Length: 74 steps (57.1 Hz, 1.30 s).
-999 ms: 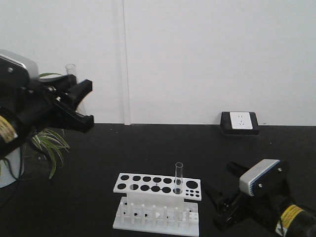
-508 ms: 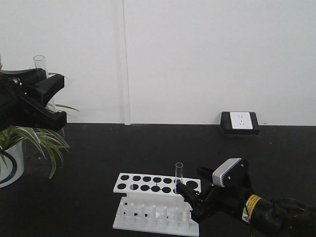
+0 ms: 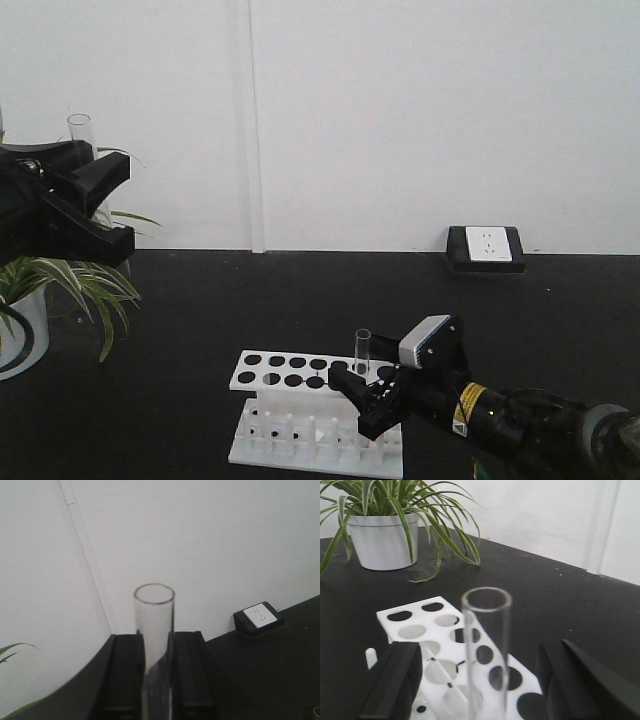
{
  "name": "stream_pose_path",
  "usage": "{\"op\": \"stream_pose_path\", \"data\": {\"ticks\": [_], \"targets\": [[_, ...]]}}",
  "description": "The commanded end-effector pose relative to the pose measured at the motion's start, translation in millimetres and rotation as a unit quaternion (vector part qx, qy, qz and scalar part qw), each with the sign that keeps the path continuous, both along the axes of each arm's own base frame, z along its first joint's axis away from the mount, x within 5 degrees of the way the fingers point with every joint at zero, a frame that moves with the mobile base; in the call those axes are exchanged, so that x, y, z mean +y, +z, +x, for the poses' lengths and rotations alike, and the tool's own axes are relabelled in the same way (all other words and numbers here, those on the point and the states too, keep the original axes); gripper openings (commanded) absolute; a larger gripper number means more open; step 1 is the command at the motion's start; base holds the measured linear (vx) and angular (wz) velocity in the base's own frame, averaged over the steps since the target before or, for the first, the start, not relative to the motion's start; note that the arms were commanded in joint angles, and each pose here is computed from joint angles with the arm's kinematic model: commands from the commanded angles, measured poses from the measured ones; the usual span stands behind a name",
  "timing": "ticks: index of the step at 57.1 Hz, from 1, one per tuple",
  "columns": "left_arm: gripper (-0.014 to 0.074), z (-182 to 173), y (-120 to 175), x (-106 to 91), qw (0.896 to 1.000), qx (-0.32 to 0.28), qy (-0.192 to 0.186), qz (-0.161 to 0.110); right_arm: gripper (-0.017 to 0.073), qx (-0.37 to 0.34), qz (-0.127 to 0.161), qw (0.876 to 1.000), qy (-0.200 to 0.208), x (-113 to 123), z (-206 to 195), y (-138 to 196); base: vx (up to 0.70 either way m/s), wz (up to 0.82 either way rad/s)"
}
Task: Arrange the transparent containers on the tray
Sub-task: 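Close the right gripper on the other tube in the rack, then lift the tube out of the rack with the right gripper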
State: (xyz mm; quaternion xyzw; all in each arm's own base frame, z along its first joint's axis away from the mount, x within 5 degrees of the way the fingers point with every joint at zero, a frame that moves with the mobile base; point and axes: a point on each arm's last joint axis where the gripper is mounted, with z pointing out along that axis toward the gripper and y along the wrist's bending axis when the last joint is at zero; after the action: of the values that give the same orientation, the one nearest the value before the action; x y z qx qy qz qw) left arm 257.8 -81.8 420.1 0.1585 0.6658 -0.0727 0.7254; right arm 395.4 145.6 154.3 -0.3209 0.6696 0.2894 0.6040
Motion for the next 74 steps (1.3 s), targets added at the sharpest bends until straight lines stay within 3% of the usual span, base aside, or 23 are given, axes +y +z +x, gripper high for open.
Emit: {"op": "stream_pose_path", "data": {"ticks": [1, 15, 27, 42, 54, 69, 74], "targets": [[-0.0001, -11, 23, -0.2, 0.998, -0.05, -0.015, -0.024, 0.0461, -0.062, 0.048, 0.997, 0.009, 3, 3, 38, 0.0, 0.0], [-0.0001, -11, 22, 0.1, 0.999, -0.046, -0.013, -0.023, -0.0009, -0.064, 0.052, 0.997, 0.009, 3, 2, 40, 0.0, 0.0], [-0.0001, -11, 22, 0.3, 0.999, -0.044, -0.012, -0.023, -0.0013, -0.072, 0.047, 0.996, -0.006, 0, -1, 64, 0.0, 0.0], [-0.0001, -9, 13, 3.5, 1.0, 0.002, 0.009, -0.009, -0.0013, -0.053, 0.054, 0.996, -0.056, -14, -28, 150, 0.0, 0.0], [-0.0001, -8, 7, 6.5, 0.999, 0.037, 0.026, 0.001, -0.0013, -0.018, 0.029, 0.993, -0.11, -32, -70, 208, 0.0, 0.0], [-0.0001, -18, -6, 11.7, 0.994, 0.098, 0.042, -0.02, -0.0013, 0.024, -0.008, 0.995, -0.101, -43, -124, 245, 0.0, 0.0], [-0.0001, -32, -13, 11.3, 0.996, 0.086, 0.027, -0.022, -0.0013, 0.043, 0.021, 0.993, -0.107, -47, -136, 249, 0.0, 0.0]]}}
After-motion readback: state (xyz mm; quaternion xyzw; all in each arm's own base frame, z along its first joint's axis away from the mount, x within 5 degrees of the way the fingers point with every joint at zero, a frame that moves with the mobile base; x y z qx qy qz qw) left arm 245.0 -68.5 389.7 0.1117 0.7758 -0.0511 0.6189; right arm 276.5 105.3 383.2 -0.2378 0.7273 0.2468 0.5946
